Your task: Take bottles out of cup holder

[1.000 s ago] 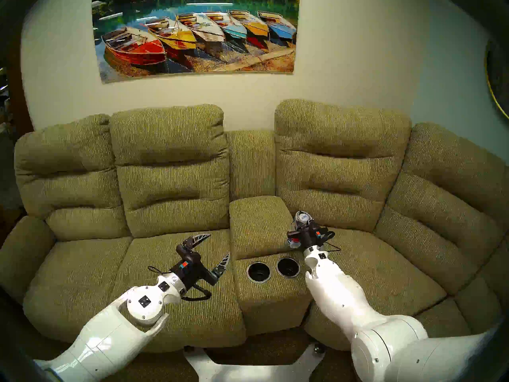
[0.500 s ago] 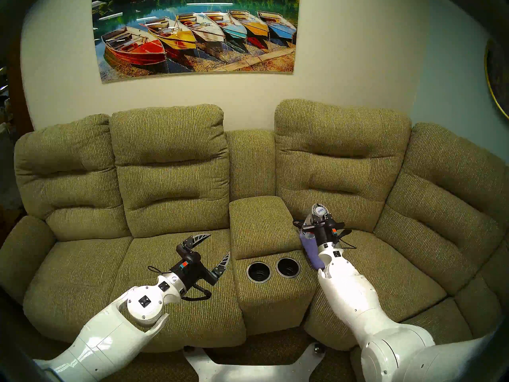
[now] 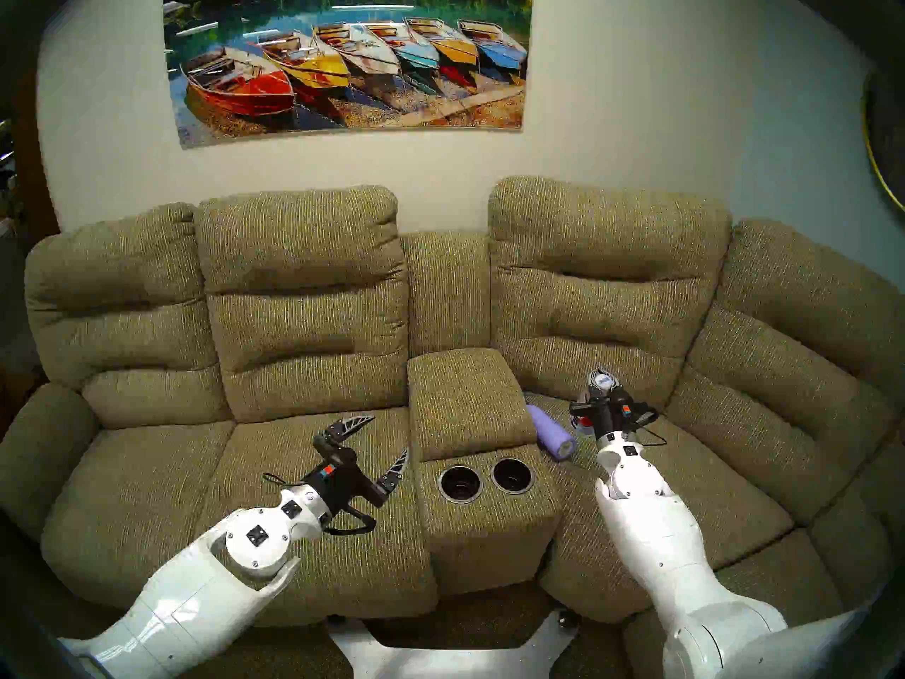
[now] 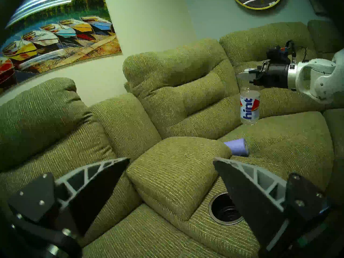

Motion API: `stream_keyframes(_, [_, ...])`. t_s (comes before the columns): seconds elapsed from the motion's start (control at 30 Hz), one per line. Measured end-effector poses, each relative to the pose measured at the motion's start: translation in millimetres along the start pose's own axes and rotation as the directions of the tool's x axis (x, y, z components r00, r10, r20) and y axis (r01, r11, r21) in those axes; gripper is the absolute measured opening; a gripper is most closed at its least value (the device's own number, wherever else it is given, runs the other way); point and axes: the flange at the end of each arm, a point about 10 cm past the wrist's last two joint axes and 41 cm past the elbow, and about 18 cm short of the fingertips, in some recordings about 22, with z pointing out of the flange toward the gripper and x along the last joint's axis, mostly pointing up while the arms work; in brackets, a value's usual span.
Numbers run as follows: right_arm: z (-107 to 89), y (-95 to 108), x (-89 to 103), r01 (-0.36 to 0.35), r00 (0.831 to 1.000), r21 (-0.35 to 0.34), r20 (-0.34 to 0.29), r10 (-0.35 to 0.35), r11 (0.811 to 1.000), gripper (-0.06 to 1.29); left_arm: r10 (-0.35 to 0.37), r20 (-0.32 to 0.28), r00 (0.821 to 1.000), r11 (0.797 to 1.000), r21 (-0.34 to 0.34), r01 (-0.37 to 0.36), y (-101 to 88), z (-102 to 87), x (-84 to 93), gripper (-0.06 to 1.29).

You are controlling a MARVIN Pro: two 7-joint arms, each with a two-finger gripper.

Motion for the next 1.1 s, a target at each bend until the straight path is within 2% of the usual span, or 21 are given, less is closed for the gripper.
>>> stream_keyframes(0.27, [-4.6,4,-16.0,0.003,0.988,0.006,0.152,-0.004,1.000,0.30,0.002,0.000,1.000,1.000,0.000,-0.002,-0.2,-0.2,-0.1,1.25])
stream_keyframes(0.53, [-9.5,3,-50.0,0.031,0.966,0.032,0.256,-0.038,0.999,0.30,0.003,0.000,1.000,1.000,0.000,-0.003,0.0,-0.4,-0.1,1.25])
stream_keyframes(0.77, [-7.4,3,-66.4,0.049,0.950,0.036,0.306,-0.057,0.998,0.30,0.003,0.001,1.000,1.000,0.000,-0.003,0.1,-0.4,-0.2,1.25])
stream_keyframes(1.1, [3.9,-2,-74.6,0.048,0.934,0.039,0.353,-0.059,0.998,0.30,0.004,0.000,1.000,1.000,0.000,-0.004,0.3,-0.3,-0.1,1.25])
